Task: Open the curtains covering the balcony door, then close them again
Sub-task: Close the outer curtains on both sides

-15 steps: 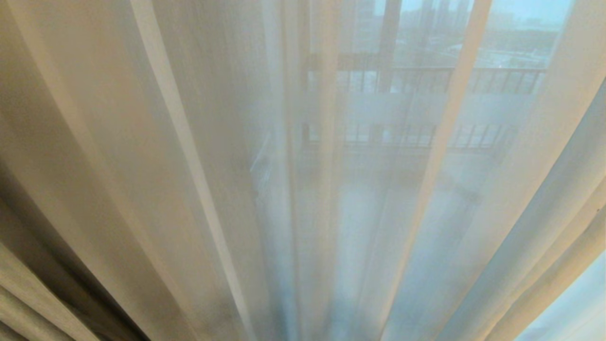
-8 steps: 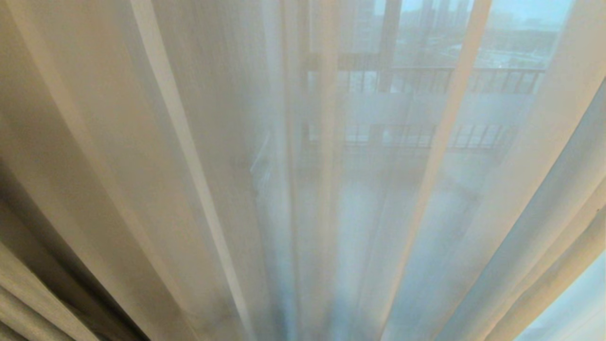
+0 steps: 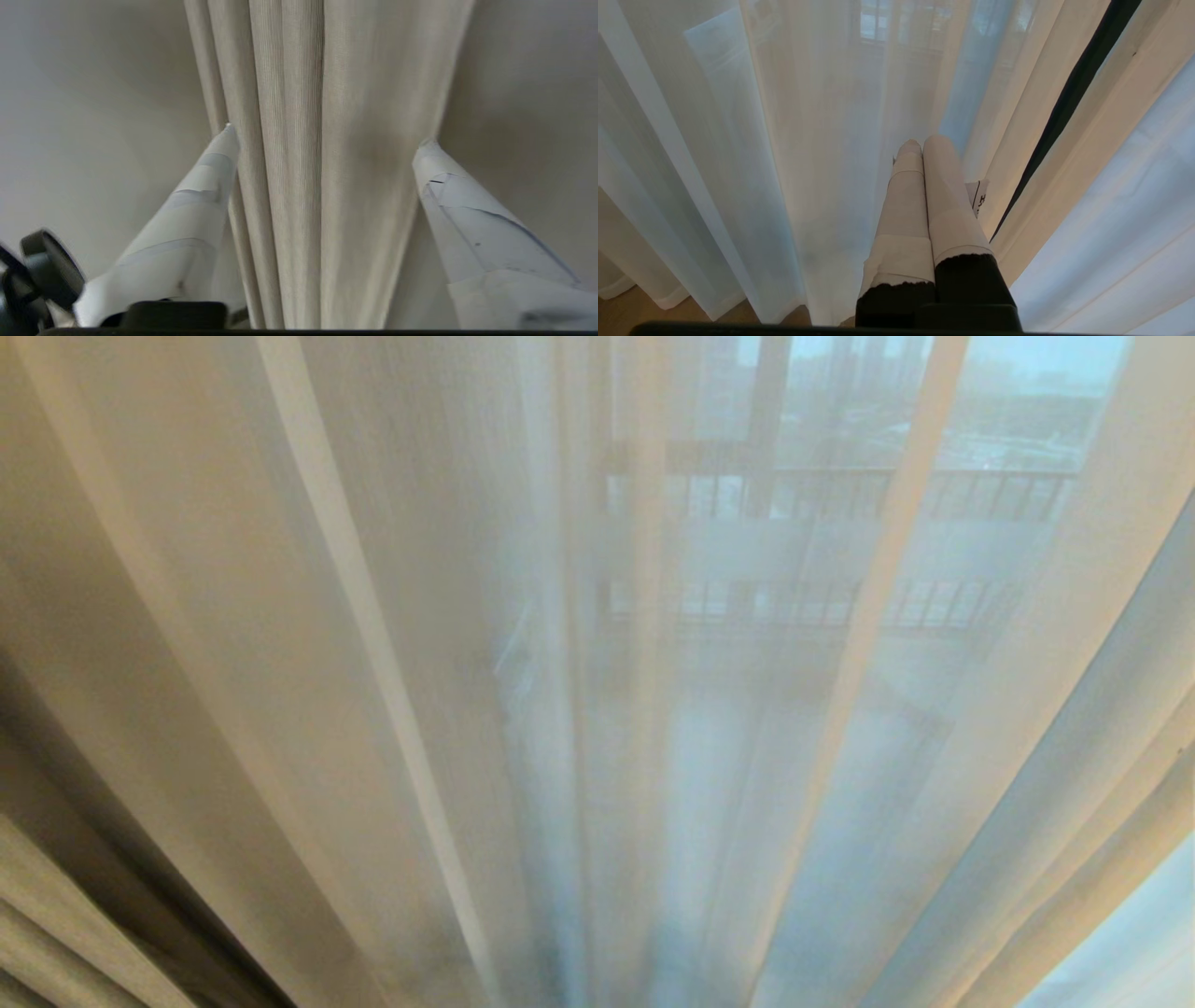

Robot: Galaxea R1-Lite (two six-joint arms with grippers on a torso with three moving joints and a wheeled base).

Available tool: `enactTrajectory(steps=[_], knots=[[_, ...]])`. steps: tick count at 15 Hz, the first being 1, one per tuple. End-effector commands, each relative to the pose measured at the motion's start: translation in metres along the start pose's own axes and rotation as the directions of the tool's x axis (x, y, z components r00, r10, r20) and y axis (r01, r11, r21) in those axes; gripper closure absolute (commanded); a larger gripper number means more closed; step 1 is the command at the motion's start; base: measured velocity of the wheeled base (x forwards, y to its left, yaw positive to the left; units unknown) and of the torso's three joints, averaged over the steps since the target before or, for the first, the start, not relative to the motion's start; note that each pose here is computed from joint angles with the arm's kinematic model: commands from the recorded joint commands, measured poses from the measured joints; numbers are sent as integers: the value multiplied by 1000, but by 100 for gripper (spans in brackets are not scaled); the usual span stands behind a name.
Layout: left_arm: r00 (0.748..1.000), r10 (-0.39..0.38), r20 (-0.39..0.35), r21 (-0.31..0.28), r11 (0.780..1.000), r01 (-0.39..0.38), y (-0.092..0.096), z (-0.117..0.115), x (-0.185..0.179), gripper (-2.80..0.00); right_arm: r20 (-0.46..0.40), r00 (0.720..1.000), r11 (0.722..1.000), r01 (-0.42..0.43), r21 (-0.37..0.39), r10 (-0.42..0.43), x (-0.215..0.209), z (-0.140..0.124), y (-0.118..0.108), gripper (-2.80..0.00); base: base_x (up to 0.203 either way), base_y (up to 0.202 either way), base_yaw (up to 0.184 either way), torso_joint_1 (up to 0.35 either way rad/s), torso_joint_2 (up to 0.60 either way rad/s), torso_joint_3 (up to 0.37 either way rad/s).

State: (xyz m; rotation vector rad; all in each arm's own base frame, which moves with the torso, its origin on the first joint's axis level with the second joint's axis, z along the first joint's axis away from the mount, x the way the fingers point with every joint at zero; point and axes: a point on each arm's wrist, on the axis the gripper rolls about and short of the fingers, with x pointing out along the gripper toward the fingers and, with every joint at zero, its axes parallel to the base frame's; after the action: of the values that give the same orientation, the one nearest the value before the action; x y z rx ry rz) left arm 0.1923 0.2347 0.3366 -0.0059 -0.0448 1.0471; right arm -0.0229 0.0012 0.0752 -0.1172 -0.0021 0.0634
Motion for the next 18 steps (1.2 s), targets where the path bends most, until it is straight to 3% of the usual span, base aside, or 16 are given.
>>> enactTrajectory(steps=[1, 9, 18], knots=[[1000, 2, -5, -1, 1000, -2, -1, -11, 19, -280, -1, 1000, 1000, -1, -1, 1, 0, 0, 0, 0, 0, 0, 0, 0, 0, 0], [996, -82, 18, -20, 996, 83, -13, -35, 58, -280, -1, 1000, 1000, -1, -1, 1, 0, 0, 0, 0, 0, 0, 0, 0, 0, 0], [996, -76, 54, -38, 996, 78, -15, -47, 96, -280, -1, 1000, 1000, -1, -1, 1, 0, 0, 0, 0, 0, 0, 0, 0, 0, 0]])
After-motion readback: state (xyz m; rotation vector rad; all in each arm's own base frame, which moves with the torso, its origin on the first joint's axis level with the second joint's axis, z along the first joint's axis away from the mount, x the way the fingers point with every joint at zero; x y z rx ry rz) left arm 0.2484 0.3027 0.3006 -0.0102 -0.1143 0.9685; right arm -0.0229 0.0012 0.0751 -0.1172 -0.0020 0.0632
